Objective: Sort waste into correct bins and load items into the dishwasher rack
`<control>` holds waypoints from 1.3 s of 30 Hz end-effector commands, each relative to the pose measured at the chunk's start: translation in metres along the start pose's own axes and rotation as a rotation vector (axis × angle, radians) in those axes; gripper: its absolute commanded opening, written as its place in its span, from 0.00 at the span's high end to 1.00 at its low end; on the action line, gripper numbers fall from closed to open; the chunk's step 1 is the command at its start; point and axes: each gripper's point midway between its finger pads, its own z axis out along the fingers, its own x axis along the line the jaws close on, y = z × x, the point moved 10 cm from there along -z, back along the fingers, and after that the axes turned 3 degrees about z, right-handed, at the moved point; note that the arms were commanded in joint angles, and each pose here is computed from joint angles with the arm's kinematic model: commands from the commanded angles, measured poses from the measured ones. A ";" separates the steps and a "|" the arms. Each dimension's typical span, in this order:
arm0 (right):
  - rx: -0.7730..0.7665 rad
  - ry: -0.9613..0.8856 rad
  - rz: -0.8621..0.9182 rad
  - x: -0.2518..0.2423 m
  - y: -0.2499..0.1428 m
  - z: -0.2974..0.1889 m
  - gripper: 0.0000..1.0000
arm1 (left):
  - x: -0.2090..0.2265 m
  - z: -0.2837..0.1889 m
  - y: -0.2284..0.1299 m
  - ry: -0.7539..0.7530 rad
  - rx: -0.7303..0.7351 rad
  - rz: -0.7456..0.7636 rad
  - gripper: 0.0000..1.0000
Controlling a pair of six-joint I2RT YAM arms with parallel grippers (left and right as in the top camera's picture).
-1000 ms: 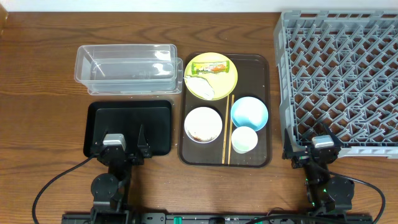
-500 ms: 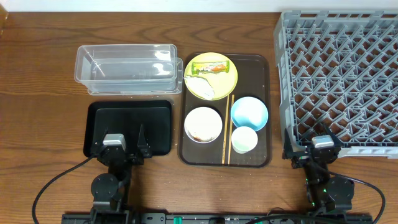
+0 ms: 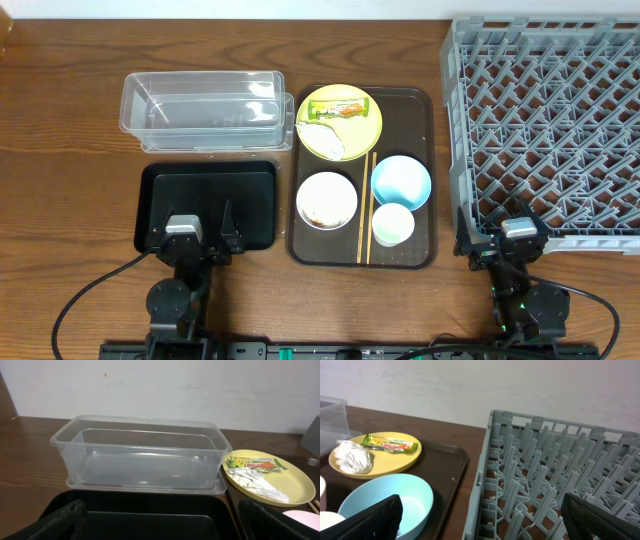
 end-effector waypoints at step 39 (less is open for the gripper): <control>0.242 -0.177 0.127 -0.015 0.070 0.005 0.01 | -0.004 0.029 0.060 0.017 0.531 0.016 0.01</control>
